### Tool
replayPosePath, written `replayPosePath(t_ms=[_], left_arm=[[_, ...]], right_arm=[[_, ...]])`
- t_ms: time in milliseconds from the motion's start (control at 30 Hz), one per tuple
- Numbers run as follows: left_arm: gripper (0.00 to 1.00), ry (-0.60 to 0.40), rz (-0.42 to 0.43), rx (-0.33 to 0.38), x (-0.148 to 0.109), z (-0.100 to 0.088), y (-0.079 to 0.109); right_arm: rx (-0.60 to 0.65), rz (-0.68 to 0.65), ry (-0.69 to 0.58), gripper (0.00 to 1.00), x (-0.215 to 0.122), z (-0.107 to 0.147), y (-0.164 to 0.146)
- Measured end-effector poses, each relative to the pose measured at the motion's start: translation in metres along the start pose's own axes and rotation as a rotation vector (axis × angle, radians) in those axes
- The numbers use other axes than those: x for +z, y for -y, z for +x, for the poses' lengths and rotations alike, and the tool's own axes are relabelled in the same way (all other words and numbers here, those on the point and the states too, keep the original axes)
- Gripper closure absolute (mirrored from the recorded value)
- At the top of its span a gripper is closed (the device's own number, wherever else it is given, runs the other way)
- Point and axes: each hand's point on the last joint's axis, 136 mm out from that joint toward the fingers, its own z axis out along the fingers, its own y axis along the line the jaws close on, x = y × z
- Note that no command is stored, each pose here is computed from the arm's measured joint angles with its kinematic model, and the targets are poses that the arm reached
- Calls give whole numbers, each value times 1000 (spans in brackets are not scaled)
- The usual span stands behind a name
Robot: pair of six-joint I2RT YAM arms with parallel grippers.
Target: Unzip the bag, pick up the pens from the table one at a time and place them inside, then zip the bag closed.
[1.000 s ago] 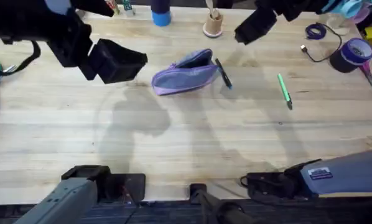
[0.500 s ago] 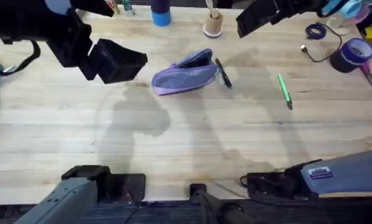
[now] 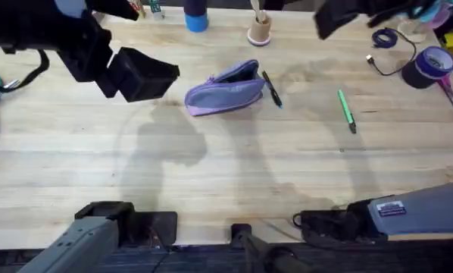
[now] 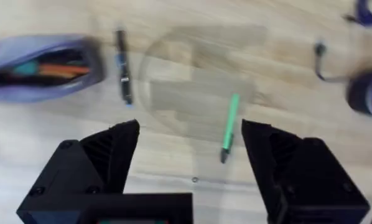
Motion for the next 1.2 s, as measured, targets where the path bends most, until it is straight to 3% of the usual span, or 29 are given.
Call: replayPosePath(t_ms=[233,533,767,967,1200], left_arm=[[6,0,0,0,0,0,0],[6,0,0,0,0,0,0],[7,0,0,0,0,0,0],[7,0,0,0,0,0,0],[7,0,0,0,0,0,0]], right_arm=[[179,102,-41,5,15,17,58],[299,129,-143,5,87,65,92],[384,140,-216,5,127,109,104],[403,129,-236,6,161,137,95],[425,128,-207,6,188,152,88]])
